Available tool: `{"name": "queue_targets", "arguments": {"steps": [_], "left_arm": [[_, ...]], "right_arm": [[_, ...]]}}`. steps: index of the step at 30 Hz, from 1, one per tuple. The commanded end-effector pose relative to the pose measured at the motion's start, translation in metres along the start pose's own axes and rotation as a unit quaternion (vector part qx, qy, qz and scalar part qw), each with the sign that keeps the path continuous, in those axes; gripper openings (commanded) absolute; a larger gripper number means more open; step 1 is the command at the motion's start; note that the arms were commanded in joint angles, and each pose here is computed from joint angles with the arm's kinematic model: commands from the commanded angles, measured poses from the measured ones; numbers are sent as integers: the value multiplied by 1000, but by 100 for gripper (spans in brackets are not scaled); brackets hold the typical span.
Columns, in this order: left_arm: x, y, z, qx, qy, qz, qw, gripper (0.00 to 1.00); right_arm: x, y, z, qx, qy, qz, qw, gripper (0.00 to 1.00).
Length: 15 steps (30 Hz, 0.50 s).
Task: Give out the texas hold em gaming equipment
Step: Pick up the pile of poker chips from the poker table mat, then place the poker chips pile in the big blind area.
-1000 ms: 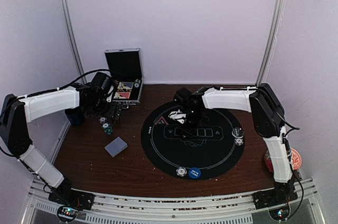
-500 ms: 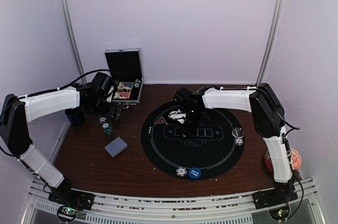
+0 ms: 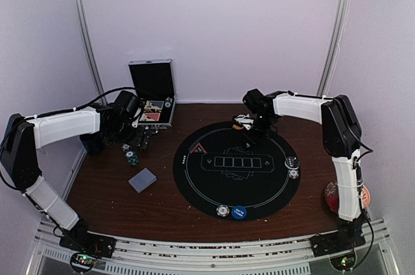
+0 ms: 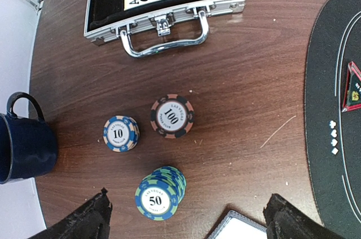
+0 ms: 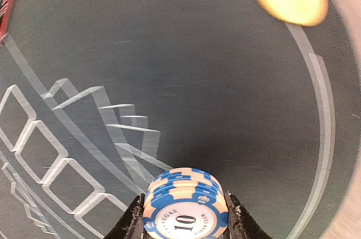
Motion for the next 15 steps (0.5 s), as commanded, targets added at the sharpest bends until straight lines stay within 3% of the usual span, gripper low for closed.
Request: {"name": "queue_targets", "arguments": {"steps": [1, 15], "left_arm": [[-2, -3, -1, 3, 5, -6, 1000, 98], [0, -7, -2, 2, 4, -1, 1000, 98]], "right_arm": [[-14, 22, -39, 43, -37, -31, 998, 20], [-38, -1, -116, 94, -89, -49, 990, 20]]}}
Point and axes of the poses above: each gripper's point midway between its finger pads, its own y axis back along the fingers, its own z axis along the line the jaws close on, x = y × z, the point moved 2 cm from there along y, back along the fingers, and after that the axes turned 4 degrees about y, right-handed, at the moved point
